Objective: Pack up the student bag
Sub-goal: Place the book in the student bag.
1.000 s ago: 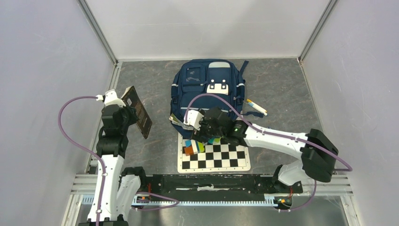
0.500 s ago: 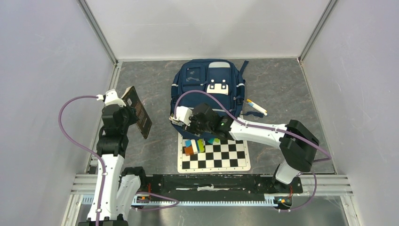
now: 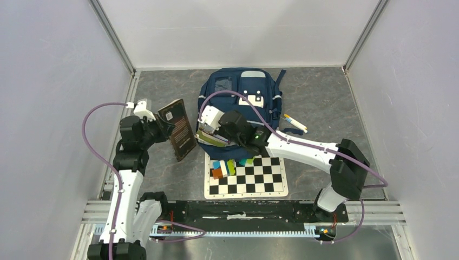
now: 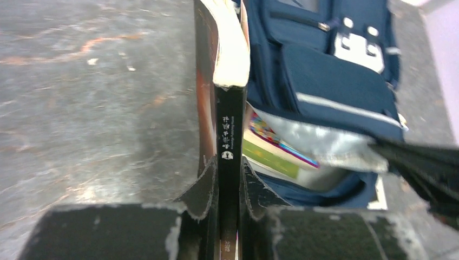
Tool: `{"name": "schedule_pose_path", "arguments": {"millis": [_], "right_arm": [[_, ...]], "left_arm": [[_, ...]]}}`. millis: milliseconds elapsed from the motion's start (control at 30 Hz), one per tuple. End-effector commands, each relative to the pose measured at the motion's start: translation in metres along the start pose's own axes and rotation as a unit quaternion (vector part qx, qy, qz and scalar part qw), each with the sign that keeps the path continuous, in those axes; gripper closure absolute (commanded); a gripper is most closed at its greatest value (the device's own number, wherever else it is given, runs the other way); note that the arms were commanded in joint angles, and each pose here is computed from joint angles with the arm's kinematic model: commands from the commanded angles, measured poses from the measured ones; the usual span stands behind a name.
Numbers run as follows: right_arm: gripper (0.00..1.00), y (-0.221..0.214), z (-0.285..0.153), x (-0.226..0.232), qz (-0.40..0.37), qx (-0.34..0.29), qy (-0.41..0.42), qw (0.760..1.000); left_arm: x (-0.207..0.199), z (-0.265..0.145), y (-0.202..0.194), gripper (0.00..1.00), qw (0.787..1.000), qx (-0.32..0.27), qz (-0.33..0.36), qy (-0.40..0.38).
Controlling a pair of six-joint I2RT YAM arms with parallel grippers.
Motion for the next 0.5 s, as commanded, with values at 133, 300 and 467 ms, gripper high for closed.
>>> {"name": "schedule_pose_path", "arguments": {"millis": [133, 300, 467], "right_arm": [[1.00, 0.070, -0.038, -0.073, 0.083, -0.100, -0.154, 0.979], [1.00, 0.088, -0.040, -0.091, 0.116, -0.123, -0.172, 0.970], [1.00, 0.111, -0.044, -0.099, 0.136, -0.154, -0.177, 0.962]], "left_arm": [[-0.051, -0.033, 0.047, 0.98, 0.947, -0.097, 0.016, -0.305], [-0.064, -0.034, 0.047, 0.98, 0.906, -0.073, -0.020, -0.416], [-0.086, -0.011, 0.030, 0.98, 0.866, 0.028, -0.048, -0.497]]}}
Point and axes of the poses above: each gripper's point midway between its finger pads, its own z axis out along the fingers, its own x axis along the line the jaws close on, y = z × x, the point moved 10 cm from there along -z, back along the fingers, and after that the axes turned 15 degrees about z, right-handed, at the moved point
